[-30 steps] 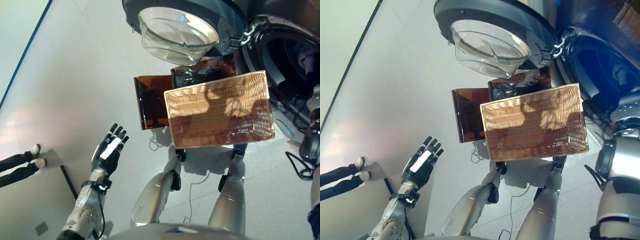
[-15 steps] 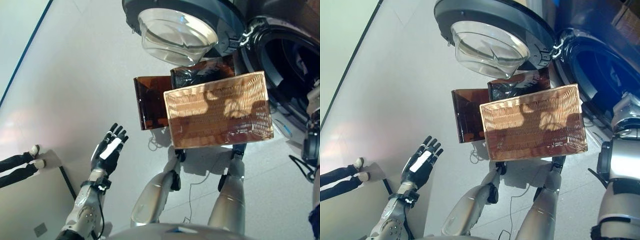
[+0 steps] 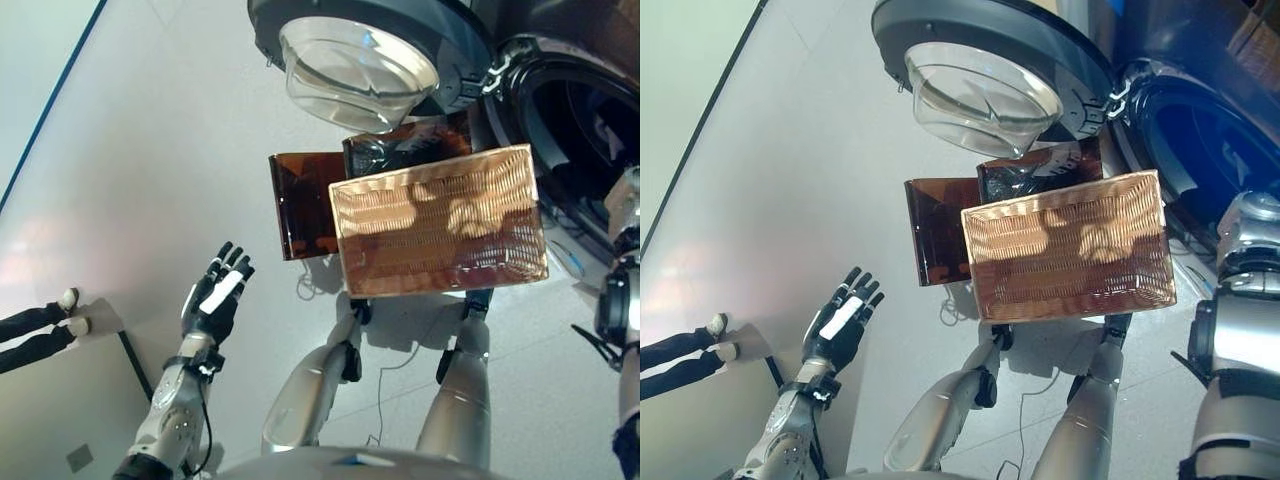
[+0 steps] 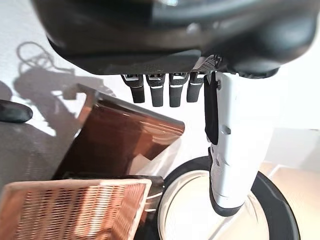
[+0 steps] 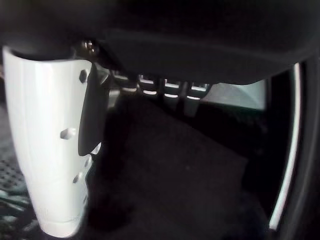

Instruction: Pick up the clothes and place them into the washing machine

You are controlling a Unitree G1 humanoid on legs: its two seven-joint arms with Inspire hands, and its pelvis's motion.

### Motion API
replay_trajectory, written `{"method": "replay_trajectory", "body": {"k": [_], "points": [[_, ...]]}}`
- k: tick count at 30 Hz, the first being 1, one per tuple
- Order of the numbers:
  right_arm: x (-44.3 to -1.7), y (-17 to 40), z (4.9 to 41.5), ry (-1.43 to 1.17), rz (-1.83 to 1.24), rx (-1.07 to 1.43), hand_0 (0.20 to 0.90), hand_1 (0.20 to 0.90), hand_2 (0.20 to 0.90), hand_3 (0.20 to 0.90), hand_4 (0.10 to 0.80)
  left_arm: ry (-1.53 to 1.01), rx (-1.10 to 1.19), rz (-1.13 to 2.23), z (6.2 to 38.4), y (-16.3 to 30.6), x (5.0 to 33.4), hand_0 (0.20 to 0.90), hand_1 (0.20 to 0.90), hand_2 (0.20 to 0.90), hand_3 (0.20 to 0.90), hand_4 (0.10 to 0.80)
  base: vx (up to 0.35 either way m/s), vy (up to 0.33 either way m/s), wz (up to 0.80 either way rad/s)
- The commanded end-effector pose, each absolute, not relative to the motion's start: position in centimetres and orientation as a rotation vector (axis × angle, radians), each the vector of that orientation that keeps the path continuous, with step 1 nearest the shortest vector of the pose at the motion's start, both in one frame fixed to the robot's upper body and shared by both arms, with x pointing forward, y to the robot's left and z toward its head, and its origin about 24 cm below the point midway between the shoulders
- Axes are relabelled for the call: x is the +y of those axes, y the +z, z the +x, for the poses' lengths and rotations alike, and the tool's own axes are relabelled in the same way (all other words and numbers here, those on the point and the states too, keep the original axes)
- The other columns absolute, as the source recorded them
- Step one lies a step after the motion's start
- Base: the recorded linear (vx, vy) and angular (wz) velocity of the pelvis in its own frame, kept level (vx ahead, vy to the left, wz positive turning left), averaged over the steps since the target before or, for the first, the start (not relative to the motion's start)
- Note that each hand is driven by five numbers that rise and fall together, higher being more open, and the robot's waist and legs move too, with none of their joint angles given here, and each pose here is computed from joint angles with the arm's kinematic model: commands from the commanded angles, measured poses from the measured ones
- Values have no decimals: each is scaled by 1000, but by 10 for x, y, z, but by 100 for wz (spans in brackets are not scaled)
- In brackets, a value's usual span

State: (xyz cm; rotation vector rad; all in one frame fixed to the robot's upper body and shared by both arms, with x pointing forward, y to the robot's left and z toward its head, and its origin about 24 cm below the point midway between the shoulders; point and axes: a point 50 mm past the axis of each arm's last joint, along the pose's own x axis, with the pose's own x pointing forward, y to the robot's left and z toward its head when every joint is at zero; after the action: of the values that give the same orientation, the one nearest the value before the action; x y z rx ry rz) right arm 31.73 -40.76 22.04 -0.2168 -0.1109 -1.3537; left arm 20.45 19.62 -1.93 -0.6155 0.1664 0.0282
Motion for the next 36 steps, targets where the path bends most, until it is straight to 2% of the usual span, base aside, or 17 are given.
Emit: {"method": "replay_trajectory", "body": {"k": [1,8,17,22,29,32,36], "points": [[-404,236,309,-1425,-454,-279,900,900,900,900,800,104,43,-560,210,-9,214,900,900,900,900,800,0,0,0],[-371,160,316,-1267,-525,-194,900,900,900,900,800,185,144,-465,205,-35,222,900,900,900,900,800,12,0,5],[-333,113,318,-1142,-561,-165,900,900,900,900,800,244,200,-413,200,-51,227,900,900,900,900,800,2,13,1],[-312,73,317,-1008,-570,-46,900,900,900,900,800,256,225,-384,200,-56,225,900,900,900,900,800,2,2,1],[-276,9,301,-808,-573,157,900,900,900,900,800,296,282,-326,199,-68,223,900,900,900,900,800,43,-14,0],[-257,-28,280,-693,-596,269,900,900,900,900,800,329,360,-270,195,-82,222,900,900,900,900,800,105,-48,3],[-246,-48,266,-642,-576,344,900,900,900,900,800,339,405,-207,194,-89,223,900,900,900,900,800,108,-43,10]]}}
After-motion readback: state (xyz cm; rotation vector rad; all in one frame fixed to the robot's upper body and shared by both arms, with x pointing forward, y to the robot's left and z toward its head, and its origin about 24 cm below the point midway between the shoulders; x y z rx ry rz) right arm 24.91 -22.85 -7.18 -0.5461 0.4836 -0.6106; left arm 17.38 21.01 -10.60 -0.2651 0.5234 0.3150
